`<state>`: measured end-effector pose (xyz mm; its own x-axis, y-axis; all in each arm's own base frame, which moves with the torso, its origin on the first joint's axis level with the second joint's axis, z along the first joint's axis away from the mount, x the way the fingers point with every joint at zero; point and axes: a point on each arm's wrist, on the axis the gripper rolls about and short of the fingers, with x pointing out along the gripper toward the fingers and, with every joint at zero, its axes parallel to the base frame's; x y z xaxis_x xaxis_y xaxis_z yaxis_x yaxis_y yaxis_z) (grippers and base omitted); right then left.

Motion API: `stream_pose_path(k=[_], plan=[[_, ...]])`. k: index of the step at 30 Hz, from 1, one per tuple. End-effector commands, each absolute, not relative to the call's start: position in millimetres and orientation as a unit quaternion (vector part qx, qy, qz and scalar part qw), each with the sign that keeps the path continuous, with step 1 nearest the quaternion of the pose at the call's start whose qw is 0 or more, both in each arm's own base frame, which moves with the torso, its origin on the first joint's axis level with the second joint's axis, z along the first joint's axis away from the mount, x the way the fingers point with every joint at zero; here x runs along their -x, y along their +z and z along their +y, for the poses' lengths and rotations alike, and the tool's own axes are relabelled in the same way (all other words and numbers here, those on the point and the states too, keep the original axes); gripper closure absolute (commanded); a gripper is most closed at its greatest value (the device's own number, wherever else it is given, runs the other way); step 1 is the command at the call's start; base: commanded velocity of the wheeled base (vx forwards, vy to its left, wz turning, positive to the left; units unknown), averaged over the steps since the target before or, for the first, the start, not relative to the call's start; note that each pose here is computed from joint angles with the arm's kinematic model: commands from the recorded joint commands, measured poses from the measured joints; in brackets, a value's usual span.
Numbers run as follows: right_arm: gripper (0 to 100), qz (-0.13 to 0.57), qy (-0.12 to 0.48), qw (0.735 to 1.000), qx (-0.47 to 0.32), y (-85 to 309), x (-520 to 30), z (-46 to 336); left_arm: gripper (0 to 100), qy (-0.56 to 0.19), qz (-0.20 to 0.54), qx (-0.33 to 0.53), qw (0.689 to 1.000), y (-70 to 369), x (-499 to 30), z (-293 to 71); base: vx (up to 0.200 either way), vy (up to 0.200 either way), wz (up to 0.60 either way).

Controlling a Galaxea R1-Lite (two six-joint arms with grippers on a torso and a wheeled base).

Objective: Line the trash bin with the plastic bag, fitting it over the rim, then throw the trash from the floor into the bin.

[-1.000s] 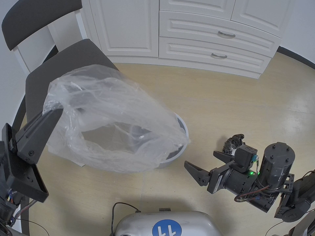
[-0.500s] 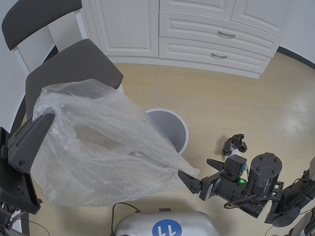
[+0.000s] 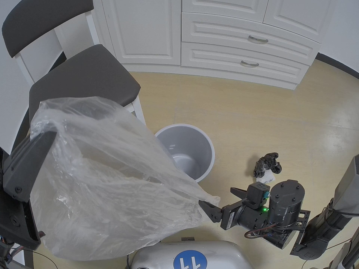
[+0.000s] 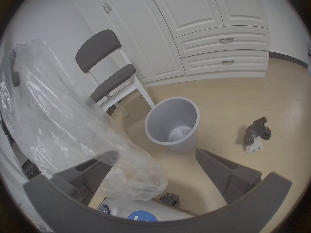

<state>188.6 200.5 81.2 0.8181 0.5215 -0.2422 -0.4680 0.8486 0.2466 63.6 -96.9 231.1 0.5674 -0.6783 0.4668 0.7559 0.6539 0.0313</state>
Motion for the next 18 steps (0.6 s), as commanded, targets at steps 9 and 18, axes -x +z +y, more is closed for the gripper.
stream_pose_path(k=[9,18], plan=[[0,0.187,0.277,0.935,-0.117,21.4,-205.3,217.4,100,-0.409,-0.224,0.087,0.880,231.1,-63.4,-97.6,0.000,0.000,0.00],[0,0.201,0.295,0.920,-0.160,24.2,-204.8,219.3,100,-0.408,-0.228,0.089,0.880,232.7,-63.2,-97.3,0.000,0.000,0.00]])
